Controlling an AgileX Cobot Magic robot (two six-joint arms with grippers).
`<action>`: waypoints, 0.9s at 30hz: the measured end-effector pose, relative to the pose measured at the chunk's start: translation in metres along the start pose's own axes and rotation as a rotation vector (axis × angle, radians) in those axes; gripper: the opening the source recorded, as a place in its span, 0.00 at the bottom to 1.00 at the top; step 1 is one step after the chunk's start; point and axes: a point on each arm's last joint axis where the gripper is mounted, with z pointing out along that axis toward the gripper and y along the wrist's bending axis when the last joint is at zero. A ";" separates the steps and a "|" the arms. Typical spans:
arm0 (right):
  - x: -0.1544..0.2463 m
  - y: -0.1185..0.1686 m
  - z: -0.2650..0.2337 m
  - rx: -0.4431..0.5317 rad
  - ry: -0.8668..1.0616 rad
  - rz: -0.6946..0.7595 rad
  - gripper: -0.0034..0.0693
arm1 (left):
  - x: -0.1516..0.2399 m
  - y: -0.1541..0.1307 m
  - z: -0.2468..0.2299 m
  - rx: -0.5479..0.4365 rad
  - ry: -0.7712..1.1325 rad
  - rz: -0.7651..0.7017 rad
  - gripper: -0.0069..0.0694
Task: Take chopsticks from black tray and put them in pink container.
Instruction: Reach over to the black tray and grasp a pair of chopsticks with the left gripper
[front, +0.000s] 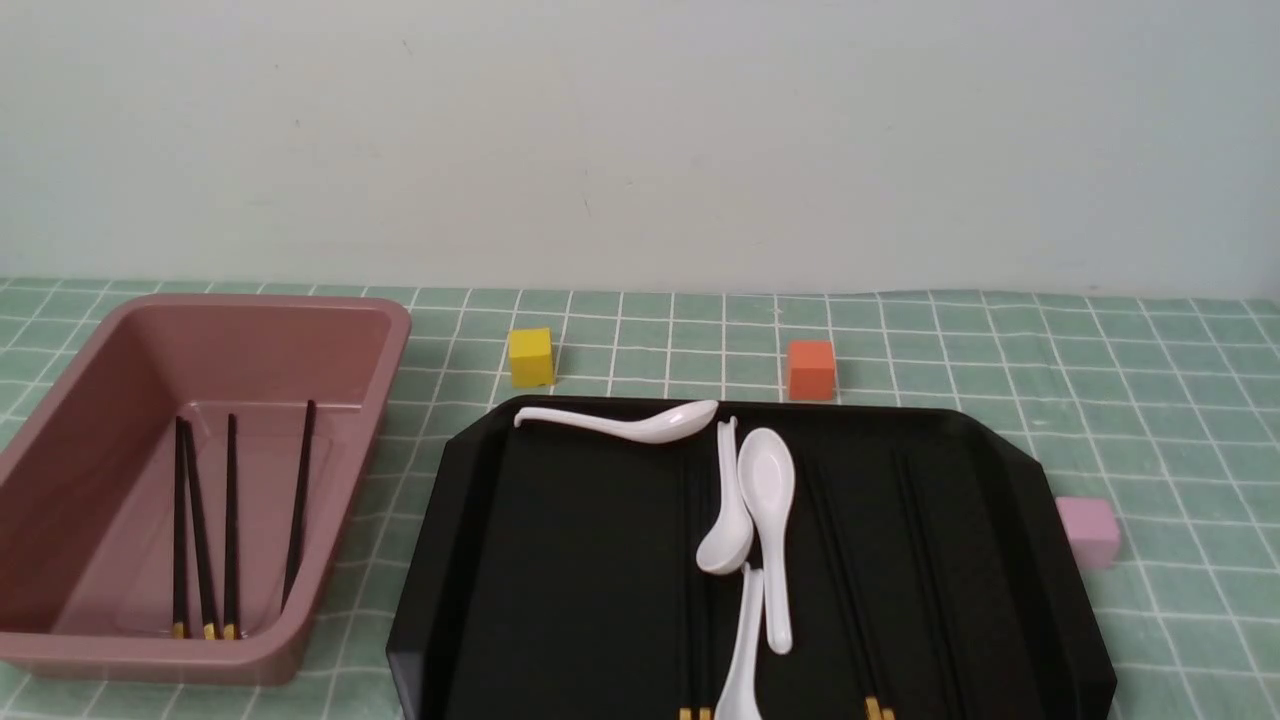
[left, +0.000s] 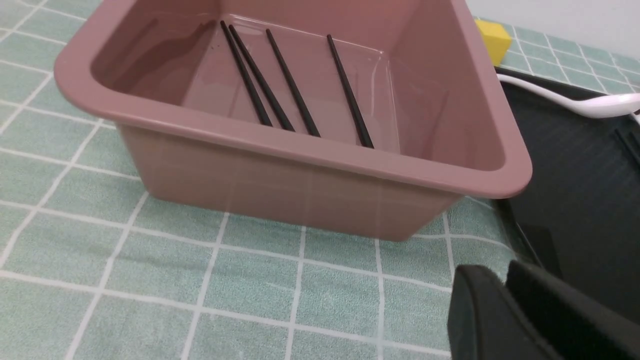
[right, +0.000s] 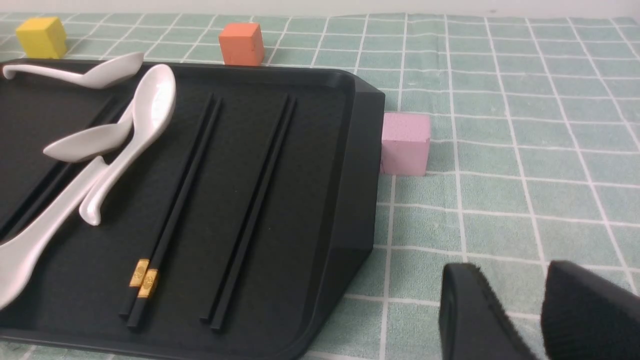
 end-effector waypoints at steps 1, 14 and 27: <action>0.000 0.000 0.000 0.000 0.000 0.000 0.38 | 0.000 0.000 0.000 0.000 -0.001 0.000 0.21; 0.000 0.000 0.000 0.000 0.000 0.000 0.38 | -0.003 -0.016 -0.002 0.185 0.040 -0.822 0.21; 0.000 0.000 0.000 0.000 0.000 0.000 0.38 | -0.050 -0.025 -0.019 0.390 -0.151 -1.241 0.12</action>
